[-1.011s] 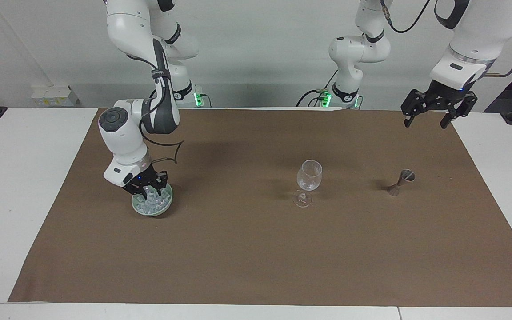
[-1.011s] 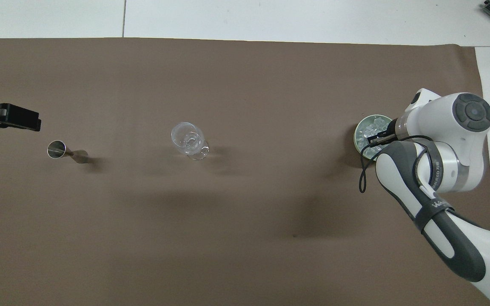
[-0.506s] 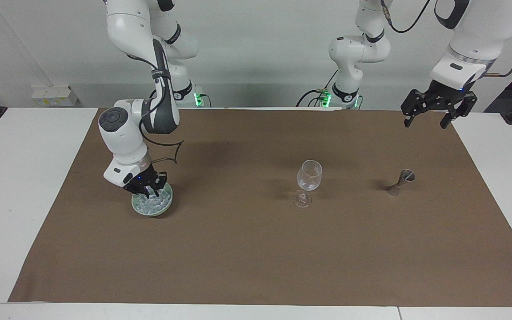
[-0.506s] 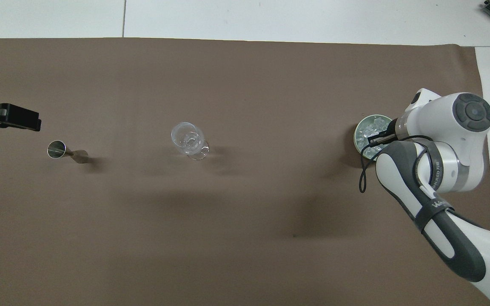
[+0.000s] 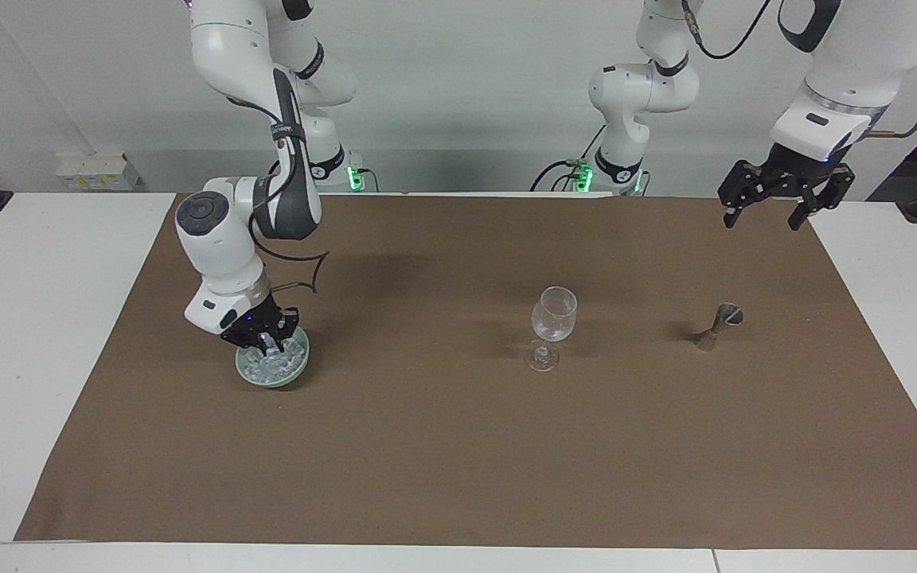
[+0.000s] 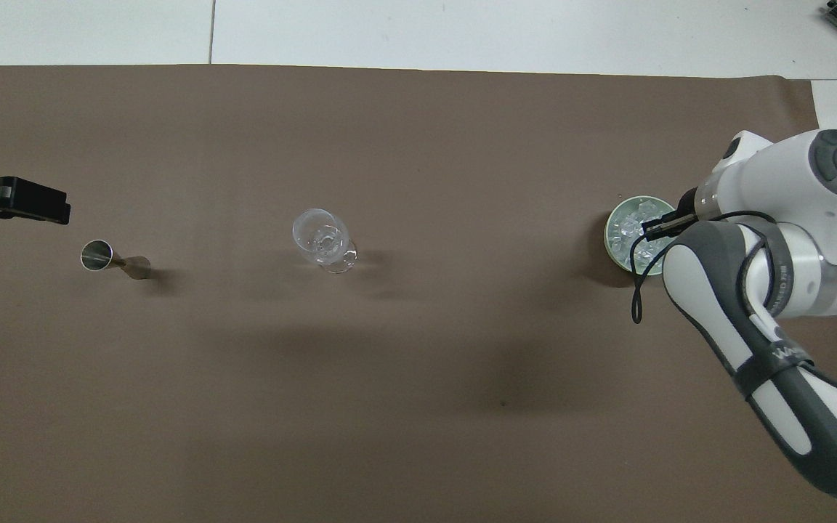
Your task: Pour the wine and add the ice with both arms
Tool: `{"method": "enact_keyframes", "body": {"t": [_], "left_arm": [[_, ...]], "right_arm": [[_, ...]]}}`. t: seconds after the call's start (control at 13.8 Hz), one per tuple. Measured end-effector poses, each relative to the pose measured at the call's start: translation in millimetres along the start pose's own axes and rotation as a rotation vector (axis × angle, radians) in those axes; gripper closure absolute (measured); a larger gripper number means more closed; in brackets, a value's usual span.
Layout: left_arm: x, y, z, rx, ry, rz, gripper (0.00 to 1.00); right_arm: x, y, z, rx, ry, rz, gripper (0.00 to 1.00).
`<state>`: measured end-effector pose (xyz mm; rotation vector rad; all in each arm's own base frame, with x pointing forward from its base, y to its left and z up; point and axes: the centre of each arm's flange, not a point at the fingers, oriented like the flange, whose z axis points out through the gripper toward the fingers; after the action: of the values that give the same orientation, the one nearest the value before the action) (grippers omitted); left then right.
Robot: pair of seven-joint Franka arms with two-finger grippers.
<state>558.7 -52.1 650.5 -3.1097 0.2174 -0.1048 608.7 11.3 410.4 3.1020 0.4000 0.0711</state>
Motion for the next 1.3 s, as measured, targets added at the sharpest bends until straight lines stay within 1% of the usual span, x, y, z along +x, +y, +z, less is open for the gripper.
{"method": "enact_keyframes", "body": {"t": [0.14,0.36,0.51,0.94,1.01,1.16,1.3], "left_arm": [[0,0,0,0.000,0.000,0.000,0.00],[0,0,0,0.000,0.000,0.000,0.00],[0,0,0,0.000,0.000,0.000,0.00],[0,0,0,0.000,0.001,0.000,0.00],[0,0,0,0.000,0.001,0.000,0.00],[0,0,0,0.000,0.001,0.001,0.00],[0,2,0,0.000,0.001,0.003,0.00]], "right_arm": [[-4,-2,-37,0.006,-0.011,0.016,0.74],[-6,-19,-82,0.012,-0.003,0.090,0.74],[-4,-44,-107,0.015,0.023,0.136,0.74],[4,-135,-176,0.046,0.066,0.303,0.74],[5,-156,-182,0.071,0.070,0.335,0.74],[6,-197,-187,0.147,0.066,0.420,0.74],[10,-233,-194,0.209,0.106,0.480,0.74]]}}
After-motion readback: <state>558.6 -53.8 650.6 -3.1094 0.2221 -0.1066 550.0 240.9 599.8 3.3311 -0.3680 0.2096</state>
